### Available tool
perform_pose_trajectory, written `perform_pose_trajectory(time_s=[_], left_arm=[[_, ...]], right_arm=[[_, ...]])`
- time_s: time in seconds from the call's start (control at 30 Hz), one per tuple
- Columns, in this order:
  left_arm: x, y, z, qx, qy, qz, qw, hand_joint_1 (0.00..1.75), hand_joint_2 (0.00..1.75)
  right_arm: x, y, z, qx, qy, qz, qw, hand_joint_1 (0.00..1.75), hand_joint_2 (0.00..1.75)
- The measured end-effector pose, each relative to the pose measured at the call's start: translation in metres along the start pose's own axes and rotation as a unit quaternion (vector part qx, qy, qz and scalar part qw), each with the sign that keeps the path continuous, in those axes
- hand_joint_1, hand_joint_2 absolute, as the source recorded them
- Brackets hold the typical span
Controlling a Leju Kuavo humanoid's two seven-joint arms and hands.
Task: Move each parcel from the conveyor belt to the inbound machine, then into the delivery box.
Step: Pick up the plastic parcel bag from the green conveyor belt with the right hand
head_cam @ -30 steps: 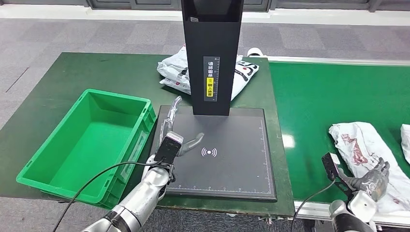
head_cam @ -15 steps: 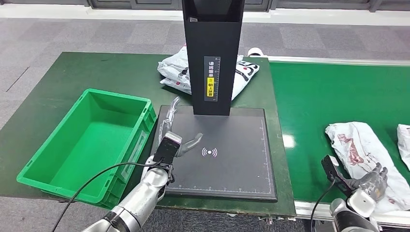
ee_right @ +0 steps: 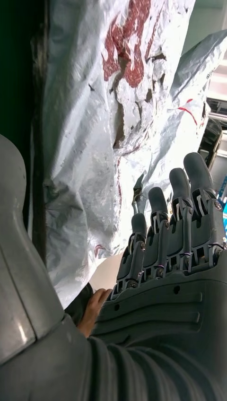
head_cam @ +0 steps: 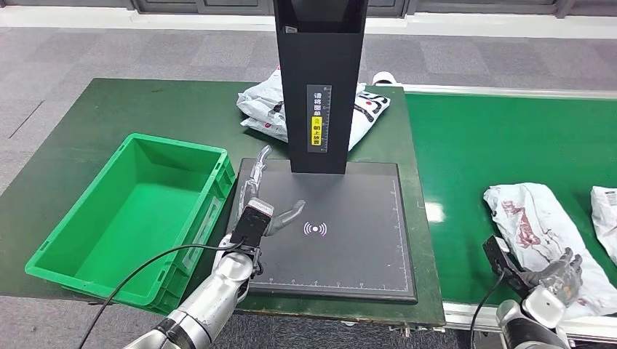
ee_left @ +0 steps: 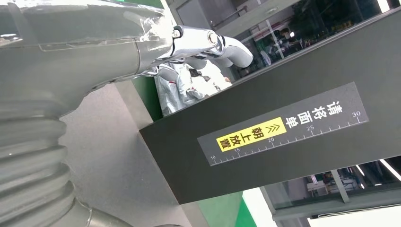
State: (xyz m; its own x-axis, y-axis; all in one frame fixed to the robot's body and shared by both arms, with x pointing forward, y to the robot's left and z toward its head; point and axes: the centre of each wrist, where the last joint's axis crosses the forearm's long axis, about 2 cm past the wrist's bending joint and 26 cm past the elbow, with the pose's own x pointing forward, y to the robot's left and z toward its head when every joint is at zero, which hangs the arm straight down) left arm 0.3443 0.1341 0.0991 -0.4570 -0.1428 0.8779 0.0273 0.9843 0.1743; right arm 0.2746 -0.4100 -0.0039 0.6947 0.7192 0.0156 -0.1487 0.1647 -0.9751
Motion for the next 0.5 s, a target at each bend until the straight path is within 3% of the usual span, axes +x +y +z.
perform_pose_trajectory(time_s=[0.17, 0.2, 0.3, 0.33, 0.5], left_arm=[[0.0, 0.0, 0.0, 0.0, 0.0, 0.0, 1.0, 0.0, 1.75], [0.0, 0.0, 0.0, -0.001, 0.0, 0.001, 1.0, 0.0, 1.75], [0.0, -0.0002, -0.0002, -0.004, 0.0, 0.003, 1.0, 0.0, 1.75], [0.0001, -0.0003, -0.0003, -0.006, 0.0, 0.005, 1.0, 0.0, 1.75], [0.0003, -0.0003, -0.001, -0.007, -0.001, 0.006, 1.0, 0.0, 1.75]], right_arm=[[-0.0005, 0.0002, -0.0003, 0.007, 0.004, 0.004, 1.0, 0.02, 1.75], [-0.0009, 0.0006, -0.0006, 0.017, 0.008, 0.009, 1.0, 0.3, 1.75], [-0.0033, 0.0025, -0.0018, 0.065, 0.027, 0.032, 0.997, 1.59, 1.75], [-0.0037, 0.0027, -0.0023, 0.08, 0.032, 0.038, 0.996, 1.75, 1.75], [-0.0037, 0.003, -0.0034, 0.111, 0.036, 0.045, 0.992, 1.75, 1.75]])
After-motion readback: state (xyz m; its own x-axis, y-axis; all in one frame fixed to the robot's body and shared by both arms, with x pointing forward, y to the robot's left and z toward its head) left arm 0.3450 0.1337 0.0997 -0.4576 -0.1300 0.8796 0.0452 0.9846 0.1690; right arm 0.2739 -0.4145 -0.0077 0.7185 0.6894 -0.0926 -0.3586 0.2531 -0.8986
